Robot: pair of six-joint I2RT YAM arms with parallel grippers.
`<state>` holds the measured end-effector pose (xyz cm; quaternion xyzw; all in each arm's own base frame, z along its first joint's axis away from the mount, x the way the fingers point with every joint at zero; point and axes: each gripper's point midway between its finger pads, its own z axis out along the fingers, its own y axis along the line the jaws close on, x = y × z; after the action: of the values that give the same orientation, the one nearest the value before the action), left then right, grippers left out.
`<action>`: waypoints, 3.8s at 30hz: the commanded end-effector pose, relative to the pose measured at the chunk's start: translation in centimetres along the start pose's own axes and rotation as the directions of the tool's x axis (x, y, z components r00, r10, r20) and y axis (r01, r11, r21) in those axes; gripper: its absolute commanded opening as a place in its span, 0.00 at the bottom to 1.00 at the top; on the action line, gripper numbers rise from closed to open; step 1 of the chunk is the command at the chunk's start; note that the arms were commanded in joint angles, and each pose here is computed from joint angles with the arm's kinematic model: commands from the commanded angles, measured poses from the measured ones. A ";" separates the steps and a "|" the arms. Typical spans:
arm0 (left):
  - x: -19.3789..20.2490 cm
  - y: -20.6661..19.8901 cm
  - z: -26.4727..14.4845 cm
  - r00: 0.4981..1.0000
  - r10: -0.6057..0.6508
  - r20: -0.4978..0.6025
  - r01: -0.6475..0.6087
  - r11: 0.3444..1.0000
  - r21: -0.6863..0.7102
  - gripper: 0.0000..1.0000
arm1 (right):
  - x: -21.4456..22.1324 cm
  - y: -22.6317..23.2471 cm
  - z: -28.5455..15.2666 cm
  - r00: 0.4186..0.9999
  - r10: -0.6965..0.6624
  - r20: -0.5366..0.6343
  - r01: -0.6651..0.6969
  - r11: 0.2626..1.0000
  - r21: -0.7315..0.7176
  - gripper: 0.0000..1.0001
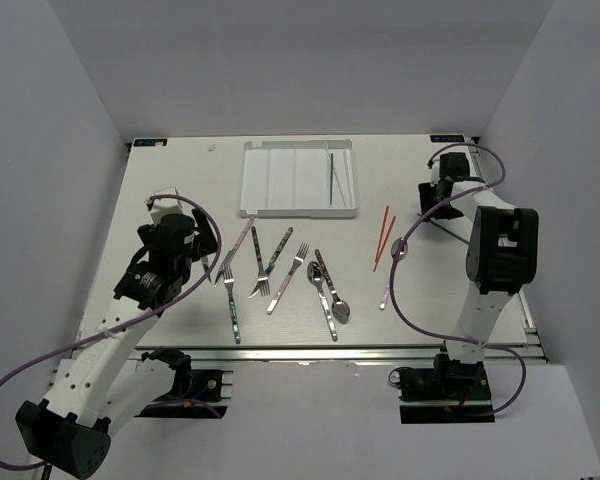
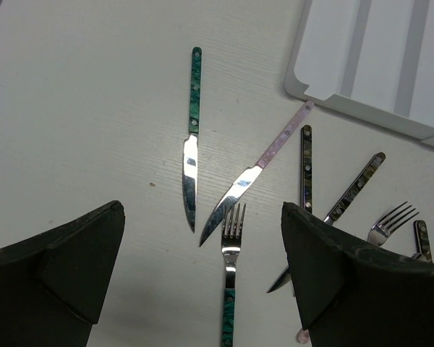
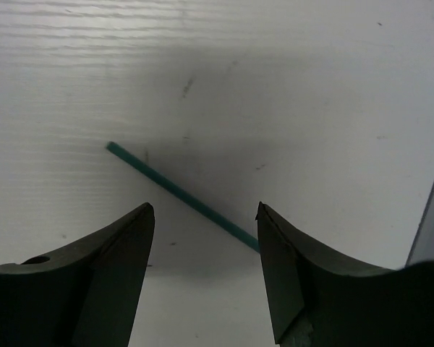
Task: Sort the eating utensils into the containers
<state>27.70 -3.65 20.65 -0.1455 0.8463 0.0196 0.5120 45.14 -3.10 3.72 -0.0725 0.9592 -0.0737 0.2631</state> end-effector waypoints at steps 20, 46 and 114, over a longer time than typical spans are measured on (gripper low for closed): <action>-0.1 -0.1 0.0 1.000 -0.002 0.005 0.002 1.000 0.008 0.98 | 6.2 0.4 3.8 0.966 0.113 -0.232 -0.142 0.983 -0.113 0.00; -0.2 0.2 0.0 1.000 0.001 0.006 -0.001 1.000 -0.010 0.98 | -11.8 8.8 -7.9 0.862 0.421 0.283 -0.322 0.885 -0.337 0.00; 0.0 0.1 0.2 1.000 0.007 -0.003 -0.007 1.000 -0.004 0.98 | -6.6 13.4 -0.7 0.909 0.394 0.135 -0.397 0.918 0.000 0.38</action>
<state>27.83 -3.45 20.07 -0.1459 0.8508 0.0315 0.5038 48.04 11.82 3.75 0.1074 0.9429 -0.0083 0.3153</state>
